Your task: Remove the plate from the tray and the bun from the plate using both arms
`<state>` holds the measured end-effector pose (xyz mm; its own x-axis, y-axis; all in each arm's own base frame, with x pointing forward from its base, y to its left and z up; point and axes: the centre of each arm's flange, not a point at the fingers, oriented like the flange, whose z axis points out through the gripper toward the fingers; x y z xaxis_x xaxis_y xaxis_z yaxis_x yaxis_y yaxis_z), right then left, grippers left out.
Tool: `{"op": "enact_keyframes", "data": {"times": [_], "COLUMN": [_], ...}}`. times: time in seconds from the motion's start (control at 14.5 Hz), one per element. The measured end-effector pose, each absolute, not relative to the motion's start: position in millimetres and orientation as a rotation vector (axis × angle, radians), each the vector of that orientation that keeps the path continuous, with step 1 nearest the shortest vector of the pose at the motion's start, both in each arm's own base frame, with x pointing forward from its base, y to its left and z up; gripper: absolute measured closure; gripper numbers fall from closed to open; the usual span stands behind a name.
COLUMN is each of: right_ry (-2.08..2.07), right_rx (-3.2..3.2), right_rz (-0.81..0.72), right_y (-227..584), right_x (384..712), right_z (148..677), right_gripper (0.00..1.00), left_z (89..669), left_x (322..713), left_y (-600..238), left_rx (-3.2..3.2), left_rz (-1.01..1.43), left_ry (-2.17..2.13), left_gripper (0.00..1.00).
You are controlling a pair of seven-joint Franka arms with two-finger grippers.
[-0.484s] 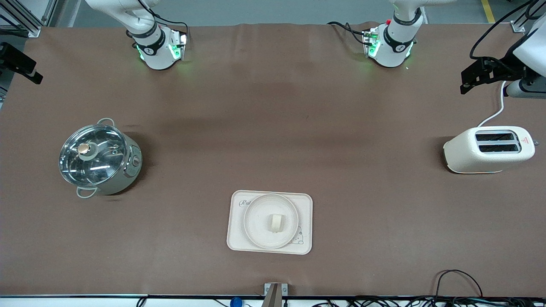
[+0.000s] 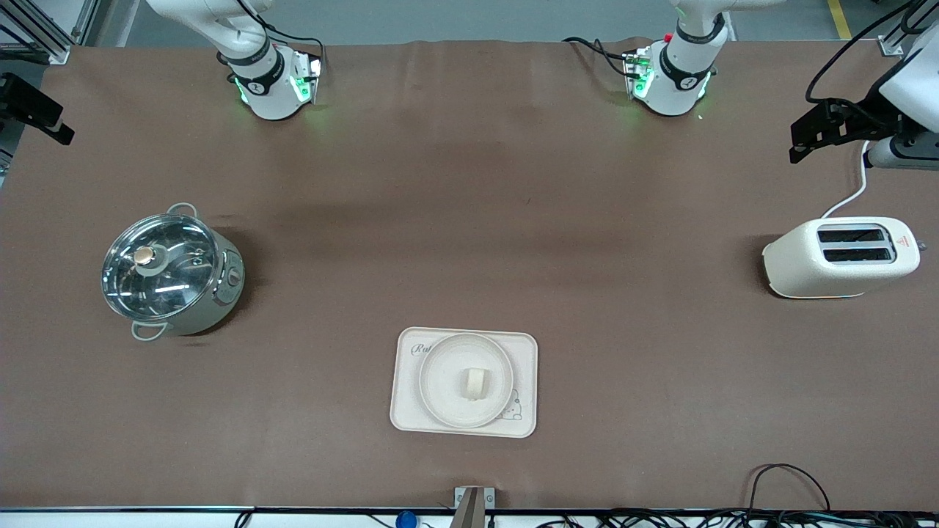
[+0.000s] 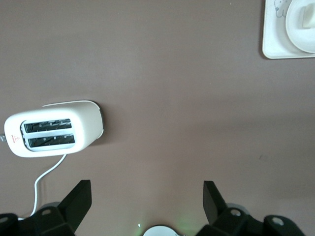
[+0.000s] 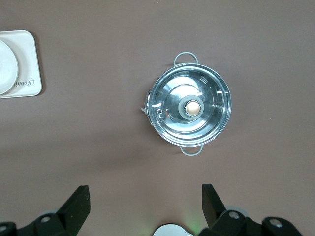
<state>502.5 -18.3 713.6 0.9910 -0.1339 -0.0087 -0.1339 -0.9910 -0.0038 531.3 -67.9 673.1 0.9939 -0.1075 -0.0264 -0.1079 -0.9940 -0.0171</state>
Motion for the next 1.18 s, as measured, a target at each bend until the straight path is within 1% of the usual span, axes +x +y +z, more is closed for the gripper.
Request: {"op": "enact_keyframes", "data": {"times": [0.21, 0.42, 0.76, 0.97, 1.18], "right_ry": [0.182, 0.087, -0.016, 0.099, 0.219], "right_rx": [-3.054, -2.986, -3.004, -2.961, -2.885], "right_rz": [-0.025, -0.003, 0.049, 0.011, 0.014], "right_y": [-9.3, 27.1, 104.4, 143.3, 187.6], "right_x": [507.5, 523.1, 582.0, 613.5, 646.5], "right_z": [714.6, 697.6, 615.4, 570.7, 500.4], "right_gripper": [0.0, 0.0, 0.0, 0.0, 0.0], "left_z": [662.8, 660.1, 661.2, 661.2, 660.6], "left_x": [540.6, 545.8, 545.8, 546.0, 546.2], "left_y": [-68.2, -67.4, -68.5, -66.4, -65.8], "left_rx": [-3.123, -3.127, -3.147, -3.148, -3.148], "left_rz": [0.047, 0.027, 0.024, 0.024, 0.026], "left_ry": [0.169, 0.166, 0.167, 0.161, 0.159], "left_gripper": [0.0, 0.0, 0.0, 0.0, 0.0]}}
